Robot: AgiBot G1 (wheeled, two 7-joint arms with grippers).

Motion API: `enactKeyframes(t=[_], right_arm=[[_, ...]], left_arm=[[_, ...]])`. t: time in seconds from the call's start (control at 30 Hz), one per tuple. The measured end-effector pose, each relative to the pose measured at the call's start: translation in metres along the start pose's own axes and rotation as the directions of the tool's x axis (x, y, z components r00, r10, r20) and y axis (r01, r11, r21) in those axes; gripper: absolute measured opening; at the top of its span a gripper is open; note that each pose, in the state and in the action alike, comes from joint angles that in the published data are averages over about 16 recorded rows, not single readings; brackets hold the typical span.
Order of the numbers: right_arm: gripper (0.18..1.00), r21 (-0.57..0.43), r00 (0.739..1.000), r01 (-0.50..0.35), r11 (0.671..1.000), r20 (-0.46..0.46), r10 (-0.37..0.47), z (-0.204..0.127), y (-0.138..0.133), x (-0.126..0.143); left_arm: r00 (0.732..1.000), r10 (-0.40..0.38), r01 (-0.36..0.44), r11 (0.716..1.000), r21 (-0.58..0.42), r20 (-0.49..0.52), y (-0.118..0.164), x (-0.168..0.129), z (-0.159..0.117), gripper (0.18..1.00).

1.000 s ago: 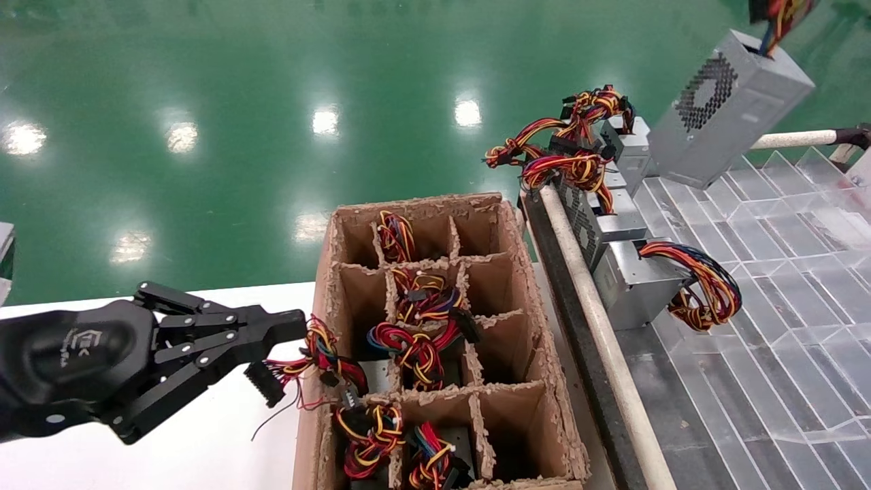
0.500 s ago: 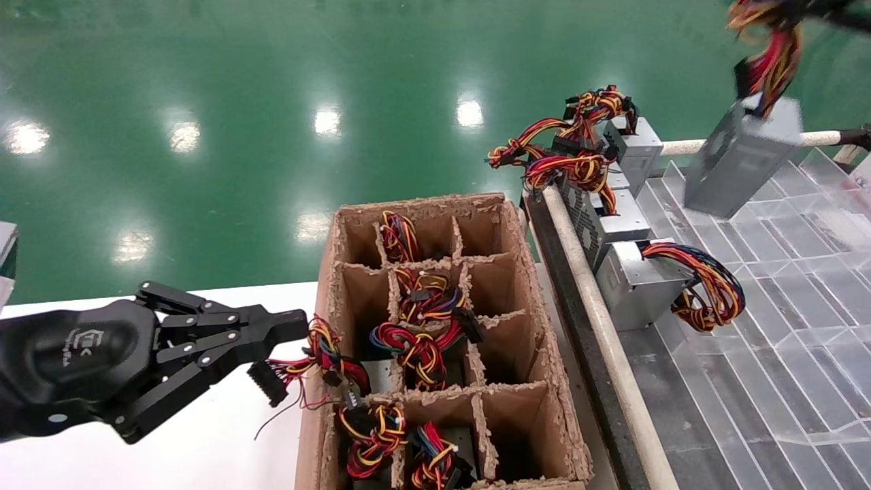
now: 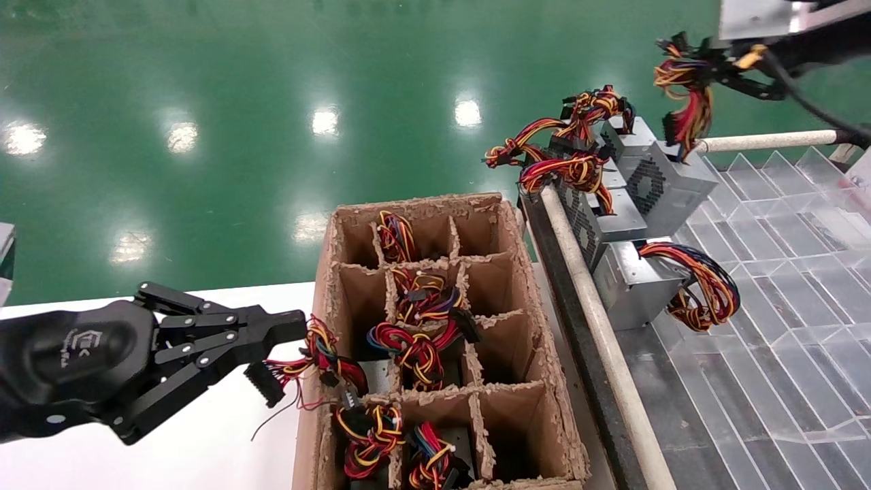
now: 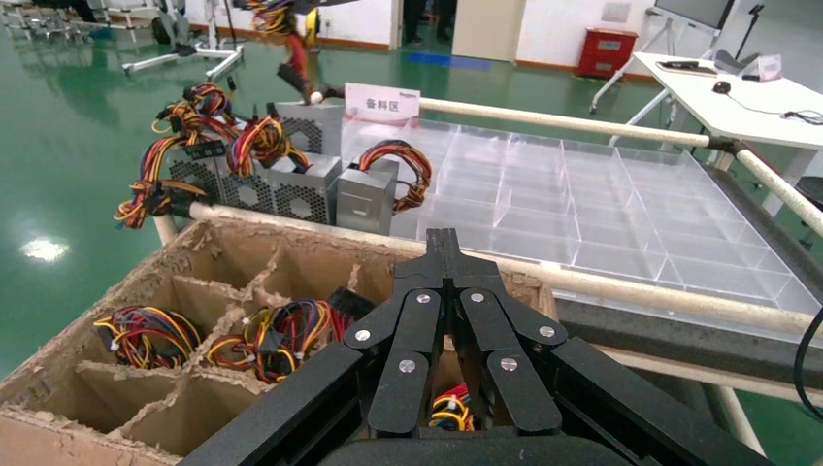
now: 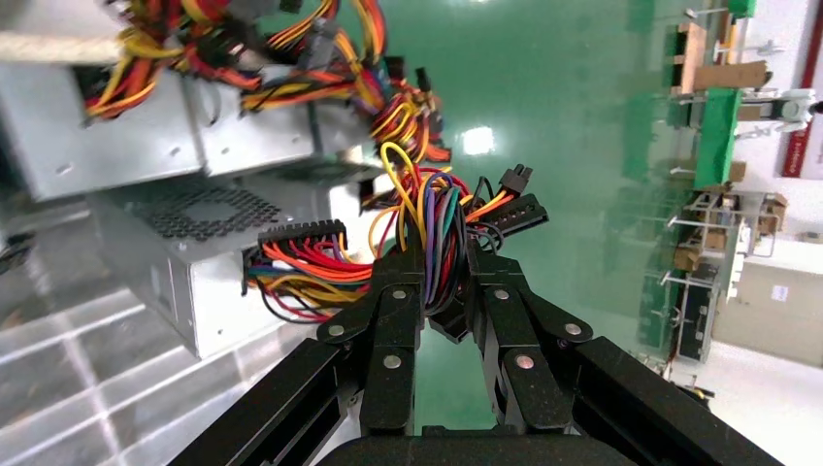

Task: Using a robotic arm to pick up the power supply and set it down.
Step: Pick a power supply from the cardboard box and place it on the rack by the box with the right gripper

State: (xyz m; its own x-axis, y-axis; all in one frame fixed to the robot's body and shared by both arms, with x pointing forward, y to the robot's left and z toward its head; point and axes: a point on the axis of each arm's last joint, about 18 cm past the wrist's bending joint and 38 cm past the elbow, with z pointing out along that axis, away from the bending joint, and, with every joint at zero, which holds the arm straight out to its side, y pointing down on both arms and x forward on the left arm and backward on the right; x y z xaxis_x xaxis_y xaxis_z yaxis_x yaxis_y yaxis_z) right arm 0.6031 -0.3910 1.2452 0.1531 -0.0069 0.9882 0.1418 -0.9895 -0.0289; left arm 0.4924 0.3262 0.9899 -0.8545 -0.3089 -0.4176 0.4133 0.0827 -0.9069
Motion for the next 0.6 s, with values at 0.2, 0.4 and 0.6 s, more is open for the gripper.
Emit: enactKeyframes(t=[0.2,0.4,0.6], right_arm=[[0.247,-0.042,1.0,-0.01,0.999,-0.022,0.01,0.021,0.0,0.004],[0.247,-0.077,0.999,-0.013,0.997,-0.034,0.011,0.033,0.001,0.007],[0.247,-0.078,1.0,-0.012,0.997,-0.023,0.01,0.043,-0.003,0.004]], left_arm=[[1.0,0.0,0.0,1.0,0.0,0.0,0.0,0.0,0.0,0.191],[1.0,0.0,0.0,1.0,0.0,0.0,0.0,0.0,0.0,0.191],[1.0,0.0,0.0,1.0,0.0,0.0,0.0,0.0,0.0,0.191]])
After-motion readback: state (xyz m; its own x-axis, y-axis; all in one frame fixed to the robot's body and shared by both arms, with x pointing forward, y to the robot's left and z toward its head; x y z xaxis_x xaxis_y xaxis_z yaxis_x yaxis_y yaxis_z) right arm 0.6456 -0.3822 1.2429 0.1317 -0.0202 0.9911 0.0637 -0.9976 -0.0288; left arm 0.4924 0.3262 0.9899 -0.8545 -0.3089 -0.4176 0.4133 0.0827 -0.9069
